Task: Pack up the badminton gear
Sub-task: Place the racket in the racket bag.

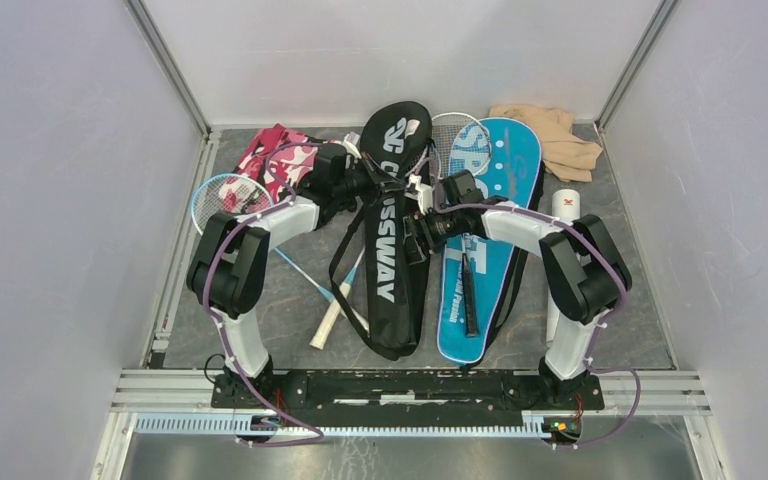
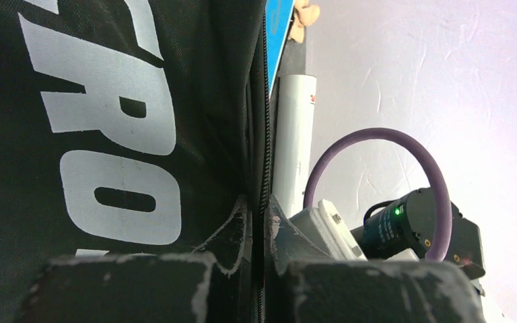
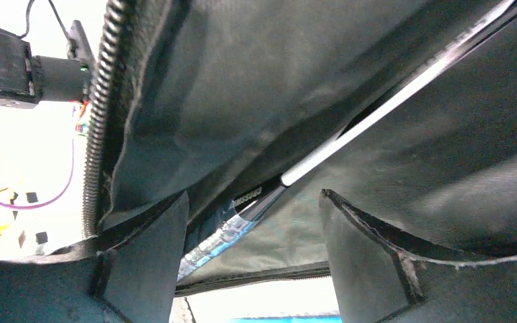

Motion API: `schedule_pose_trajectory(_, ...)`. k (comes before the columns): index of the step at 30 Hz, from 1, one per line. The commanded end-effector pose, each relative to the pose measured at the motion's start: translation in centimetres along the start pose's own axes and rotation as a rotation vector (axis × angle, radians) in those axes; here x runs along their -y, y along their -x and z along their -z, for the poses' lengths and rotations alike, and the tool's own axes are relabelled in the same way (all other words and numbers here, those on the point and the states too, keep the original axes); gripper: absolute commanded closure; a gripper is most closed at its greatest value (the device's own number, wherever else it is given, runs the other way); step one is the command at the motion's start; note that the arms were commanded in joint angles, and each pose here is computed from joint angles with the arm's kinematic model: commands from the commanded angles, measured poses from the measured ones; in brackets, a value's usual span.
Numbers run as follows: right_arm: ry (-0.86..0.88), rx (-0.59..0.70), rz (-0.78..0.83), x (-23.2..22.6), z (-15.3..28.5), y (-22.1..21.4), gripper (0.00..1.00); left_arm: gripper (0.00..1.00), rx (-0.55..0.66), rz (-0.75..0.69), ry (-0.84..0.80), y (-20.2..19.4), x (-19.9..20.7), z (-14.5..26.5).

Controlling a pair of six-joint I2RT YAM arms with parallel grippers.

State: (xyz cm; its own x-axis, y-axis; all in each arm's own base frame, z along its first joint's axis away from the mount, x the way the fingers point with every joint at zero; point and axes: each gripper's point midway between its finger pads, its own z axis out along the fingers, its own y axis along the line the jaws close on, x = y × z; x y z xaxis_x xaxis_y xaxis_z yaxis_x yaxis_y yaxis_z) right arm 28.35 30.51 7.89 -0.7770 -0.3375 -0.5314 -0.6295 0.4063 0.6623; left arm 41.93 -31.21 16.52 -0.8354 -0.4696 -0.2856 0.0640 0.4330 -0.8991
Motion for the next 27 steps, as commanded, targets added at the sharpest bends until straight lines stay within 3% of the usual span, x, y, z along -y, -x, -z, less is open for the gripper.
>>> schedule_pose_trajectory(1,-0.113,0.032,0.159,0.1,3.0,2.4,0.20,0.98,-0.001,-0.009,-0.164,1.4,4.6,0.6)
schedule_pose_trajectory(6,-0.188,0.050,0.246,0.5,5.4,3.6,0.13,0.98,0.004,-0.004,-0.176,1.8,4.5,1.0)
schedule_pose_trajectory(17,-0.439,0.129,0.263,4.8,10.5,5.4,0.14,0.98,0.003,-0.008,-0.197,2.1,5.1,1.4)
schedule_pose_trajectory(27,-0.385,0.150,0.170,7.9,7.6,6.4,0.20,0.98,-0.006,-0.005,-0.215,1.8,5.3,1.7)
